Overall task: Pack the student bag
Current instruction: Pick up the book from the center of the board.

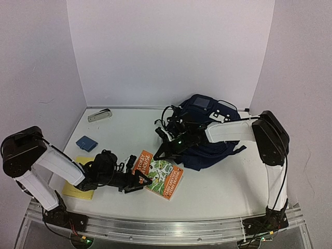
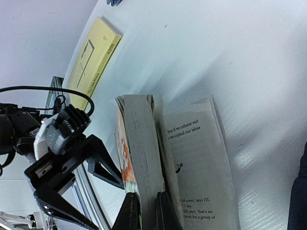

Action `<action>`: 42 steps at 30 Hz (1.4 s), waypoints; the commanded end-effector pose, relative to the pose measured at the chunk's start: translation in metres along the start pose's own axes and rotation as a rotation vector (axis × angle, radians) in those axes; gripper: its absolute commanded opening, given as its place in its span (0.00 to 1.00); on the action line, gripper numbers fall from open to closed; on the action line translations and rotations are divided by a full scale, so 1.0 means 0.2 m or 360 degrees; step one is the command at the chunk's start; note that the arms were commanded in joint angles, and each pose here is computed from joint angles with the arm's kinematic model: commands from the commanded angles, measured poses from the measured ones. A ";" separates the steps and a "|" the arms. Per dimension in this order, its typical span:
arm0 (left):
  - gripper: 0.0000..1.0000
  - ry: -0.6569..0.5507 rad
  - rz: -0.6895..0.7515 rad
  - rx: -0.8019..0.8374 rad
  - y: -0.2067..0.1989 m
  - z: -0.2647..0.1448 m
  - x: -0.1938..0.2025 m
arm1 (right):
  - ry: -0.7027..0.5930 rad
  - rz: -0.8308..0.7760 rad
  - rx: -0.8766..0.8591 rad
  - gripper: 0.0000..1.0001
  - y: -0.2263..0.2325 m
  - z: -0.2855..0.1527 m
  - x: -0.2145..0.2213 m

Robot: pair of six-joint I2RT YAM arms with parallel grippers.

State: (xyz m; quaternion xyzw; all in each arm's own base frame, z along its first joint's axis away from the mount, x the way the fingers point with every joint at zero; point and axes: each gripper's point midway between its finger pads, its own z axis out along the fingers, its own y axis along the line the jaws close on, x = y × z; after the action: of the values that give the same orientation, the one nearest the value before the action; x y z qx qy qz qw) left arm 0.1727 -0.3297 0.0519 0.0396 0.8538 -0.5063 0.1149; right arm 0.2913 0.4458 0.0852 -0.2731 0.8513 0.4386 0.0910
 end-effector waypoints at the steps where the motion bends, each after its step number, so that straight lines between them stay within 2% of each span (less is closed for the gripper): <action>1: 0.88 -0.0163 0.0238 0.0055 -0.19 -0.12 -0.12 | 0.0014 -0.0249 -0.0132 0.00 0.27 -0.13 0.01; 4: 0.98 -0.0224 0.0380 0.0028 -0.27 -0.24 -0.15 | 0.0022 -0.0352 -0.0131 0.00 0.30 -0.18 0.02; 6: 1.00 -0.0270 0.0449 -0.0031 -0.30 -0.31 -0.17 | 0.0027 -0.0413 -0.0170 0.00 0.35 -0.20 0.03; 9: 1.00 -0.0288 0.0467 -0.0150 -0.27 -0.37 -0.22 | 0.0018 -0.0493 -0.0247 0.00 0.43 -0.25 0.01; 18: 1.00 -0.0089 0.0474 -0.0056 -0.25 -0.35 -0.16 | 0.0032 -0.0599 -0.0370 0.00 0.56 -0.33 0.03; 22: 0.91 -0.0010 0.0510 0.0070 -0.31 -0.31 -0.13 | 0.0039 -0.0612 -0.0379 0.00 0.57 -0.34 0.03; 28: 0.87 0.0054 0.0378 0.0049 -0.25 -0.24 -0.12 | 0.0021 -0.0642 -0.0375 0.00 0.59 -0.36 0.01; 32: 0.99 -0.0015 0.0224 -0.0087 -0.15 -0.25 -0.14 | 0.0016 -0.0659 -0.0338 0.00 0.59 -0.37 0.00; 38: 1.00 -0.0153 0.0062 -0.0198 -0.09 -0.38 -0.12 | 0.0019 -0.0670 -0.0287 0.00 0.56 -0.38 0.01; 42: 1.00 -0.0060 -0.0028 -0.0247 -0.02 -0.41 -0.03 | 0.0012 -0.0676 -0.0277 0.00 0.56 -0.38 0.00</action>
State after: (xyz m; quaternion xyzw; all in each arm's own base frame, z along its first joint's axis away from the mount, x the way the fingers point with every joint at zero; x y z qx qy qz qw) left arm 0.1765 -0.2753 0.1123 0.0499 0.8693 -0.4632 0.1650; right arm 0.2345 0.4310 0.1471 -0.4305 0.7756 0.4520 0.0935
